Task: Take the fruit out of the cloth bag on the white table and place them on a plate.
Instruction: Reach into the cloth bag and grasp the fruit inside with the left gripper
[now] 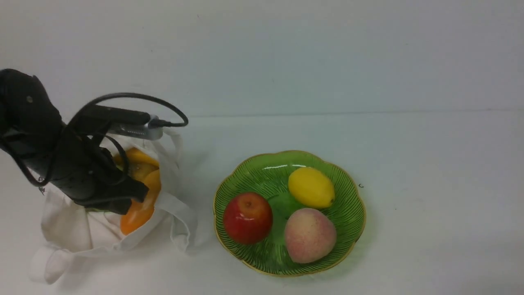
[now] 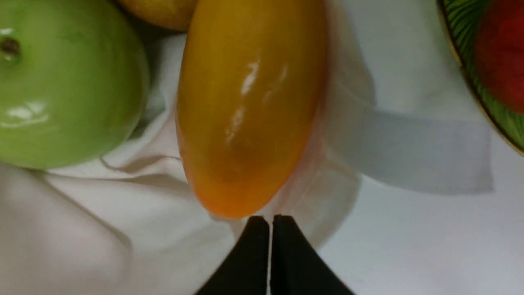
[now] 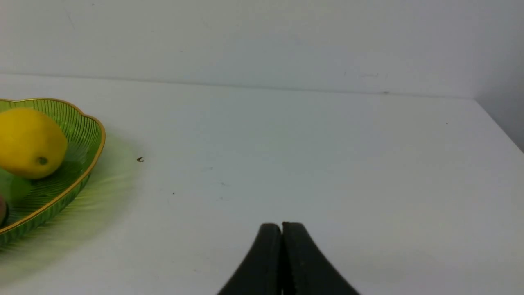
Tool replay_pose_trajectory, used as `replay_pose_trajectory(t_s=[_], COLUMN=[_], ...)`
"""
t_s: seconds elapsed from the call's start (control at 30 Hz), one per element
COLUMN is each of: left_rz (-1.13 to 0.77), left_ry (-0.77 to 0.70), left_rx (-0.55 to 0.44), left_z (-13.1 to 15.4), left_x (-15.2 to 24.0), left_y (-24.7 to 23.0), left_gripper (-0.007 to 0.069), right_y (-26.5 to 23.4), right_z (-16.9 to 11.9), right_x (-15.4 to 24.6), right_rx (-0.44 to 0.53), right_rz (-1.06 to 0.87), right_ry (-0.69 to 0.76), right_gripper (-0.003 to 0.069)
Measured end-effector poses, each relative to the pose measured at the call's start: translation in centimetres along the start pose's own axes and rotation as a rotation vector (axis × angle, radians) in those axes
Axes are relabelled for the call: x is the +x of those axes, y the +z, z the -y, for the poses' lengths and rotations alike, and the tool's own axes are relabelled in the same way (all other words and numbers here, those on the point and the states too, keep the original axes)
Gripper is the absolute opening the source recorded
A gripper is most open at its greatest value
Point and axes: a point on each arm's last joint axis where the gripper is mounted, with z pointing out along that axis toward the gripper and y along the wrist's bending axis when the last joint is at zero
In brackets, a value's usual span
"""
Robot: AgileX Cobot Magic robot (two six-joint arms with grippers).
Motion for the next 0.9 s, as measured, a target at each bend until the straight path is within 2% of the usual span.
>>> replay_pose_trajectory(t_s=[0.2,0.33,0.4,0.43,0.5,0.63,0.7,0.9], left_rz=[0.047,0.09,0.094,0.095,0.082,0.07,0.062,0.042], left_ry=[0.045,0.081,0.094,0.093,0.084,0.079,0.082,0.072], left_rx=[-0.026,-0.045,-0.049,-0.049,-0.038,-0.023,-0.019,-0.007], left_z=[-0.5,-0.7,-0.9,-0.8,-0.9,-0.8,-0.9,-0.9], left_x=[-0.9,-1.4,-1.6,-1.6,-1.6,-1.6,-1.6,-1.6], left_y=[1.5,1.9,2.5,2.5,3.0,3.6,3.9,4.8], left_gripper=[-0.0002,0.0055,0.015,0.0159,0.0312,0.0542,0.0619,0.0662], right_y=[0.0,0.0,0.0,0.0,0.0,0.0,0.0,0.0], right_z=[0.0,0.0,0.0,0.0,0.0,0.0,0.0,0.0], right_x=[0.0,0.0,0.0,0.0,0.0,0.0,0.0,0.0], right_rx=[0.0,0.0,0.0,0.0,0.0,0.0,0.0,0.0], right_rz=[0.0,0.0,0.0,0.0,0.0,0.0,0.0,0.0], right_ry=[0.0,0.0,0.0,0.0,0.0,0.0,0.0,0.0], right_gripper=[-0.0014,-0.0014,-0.0014,-0.0014,-0.0014,-0.0014,-0.0014,-0.0014])
